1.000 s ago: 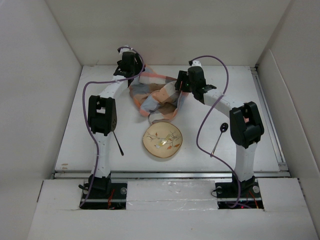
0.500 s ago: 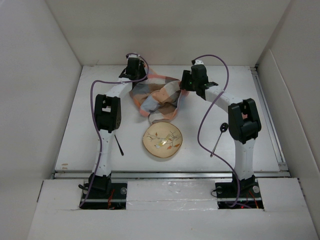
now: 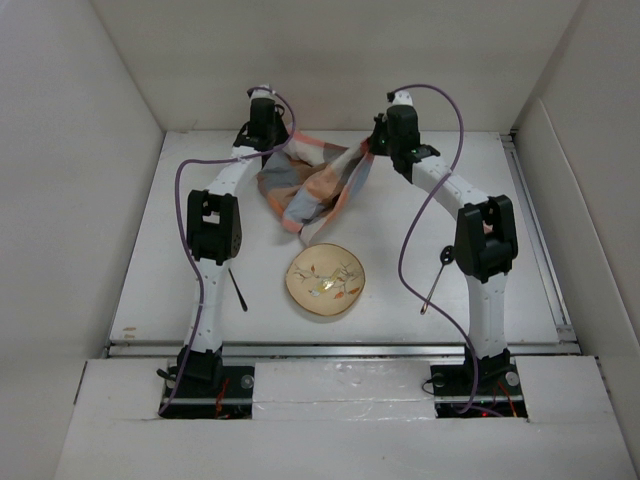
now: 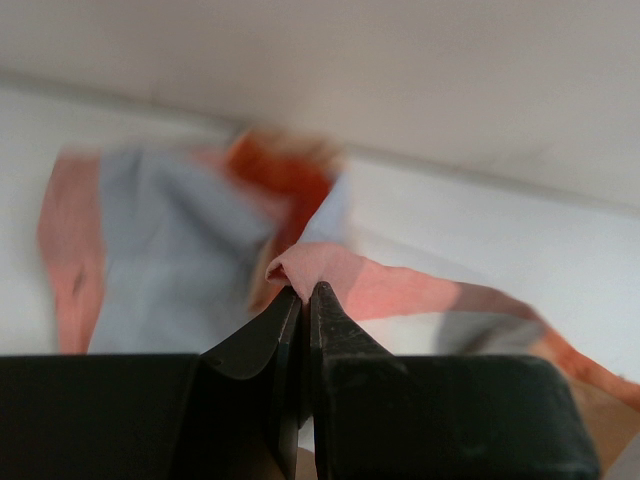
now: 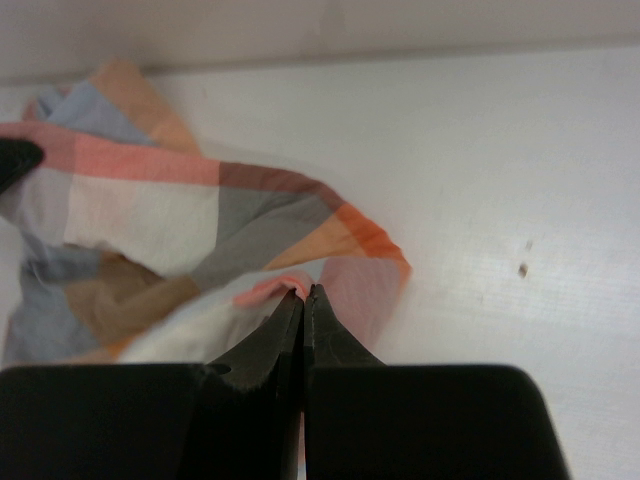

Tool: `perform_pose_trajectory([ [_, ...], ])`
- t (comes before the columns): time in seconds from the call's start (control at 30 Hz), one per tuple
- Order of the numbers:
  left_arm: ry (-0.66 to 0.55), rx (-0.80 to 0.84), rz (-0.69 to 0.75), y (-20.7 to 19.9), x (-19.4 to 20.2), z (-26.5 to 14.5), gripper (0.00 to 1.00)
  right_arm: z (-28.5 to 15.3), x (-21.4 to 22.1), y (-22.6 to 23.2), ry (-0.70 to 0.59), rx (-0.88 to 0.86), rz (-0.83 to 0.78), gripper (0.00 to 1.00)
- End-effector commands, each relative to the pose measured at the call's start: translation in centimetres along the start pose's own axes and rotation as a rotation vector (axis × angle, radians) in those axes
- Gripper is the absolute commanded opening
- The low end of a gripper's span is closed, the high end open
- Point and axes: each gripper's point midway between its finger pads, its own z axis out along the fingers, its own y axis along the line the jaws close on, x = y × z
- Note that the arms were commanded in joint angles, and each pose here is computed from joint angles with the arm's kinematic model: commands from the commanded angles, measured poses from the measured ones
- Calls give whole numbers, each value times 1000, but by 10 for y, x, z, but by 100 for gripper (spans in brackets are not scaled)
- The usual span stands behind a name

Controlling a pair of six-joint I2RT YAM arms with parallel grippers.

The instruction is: Set the dinner table for one person

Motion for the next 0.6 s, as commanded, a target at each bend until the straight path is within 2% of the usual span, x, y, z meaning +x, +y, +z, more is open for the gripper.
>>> perform_pose_trajectory([
  [0.0,-375,132,-65,-34,-180,-74,0,-25,-148,4,-340,-32,14,0],
  [0.03,-388,189,-109,-40,-195,-83,0,-26,-163,3,-364,-42,11,0],
  [0.1,-487,255,-152,-33,-245,-112,0,-44,-210,6,-455,-95,-10,0],
  [0.13,-505,304,-163,-36,-257,-124,0,-63,-248,13,-542,-123,-16,0],
  [0.17,-565,364,-197,-43,-282,-149,0,-74,-266,16,-585,-140,-46,0],
  [0.23,-599,426,-204,-36,-300,-171,0,-106,-306,25,-688,-221,-104,0],
  [0.27,-665,471,-198,-43,-321,-202,0,-118,-314,29,-714,-228,-142,0],
  [0.33,-655,499,-189,-41,-318,-209,0,-133,-323,23,-734,-253,-193,0],
  [0.37,-699,516,-173,-43,-329,-231,0,-136,-311,24,-700,-262,-213,0],
  [0.4,-650,492,-179,-33,-306,-214,0,-138,-303,15,-676,-255,-219,0],
  [0.43,-640,512,-166,-35,-299,-217,0,-139,-295,8,-674,-255,-224,0],
  [0.47,-671,542,-152,-41,-300,-236,0,-105,-231,-11,-528,-236,-206,0],
  [0.5,-600,512,-173,-25,-264,-211,0,-131,-231,-13,-551,-237,-207,0],
  [0.53,-574,531,-168,-25,-249,-211,0,-134,-215,-16,-553,-240,-207,0],
  [0.57,-571,578,-157,-25,-226,-219,0,-131,-165,-27,-480,-241,-187,0],
])
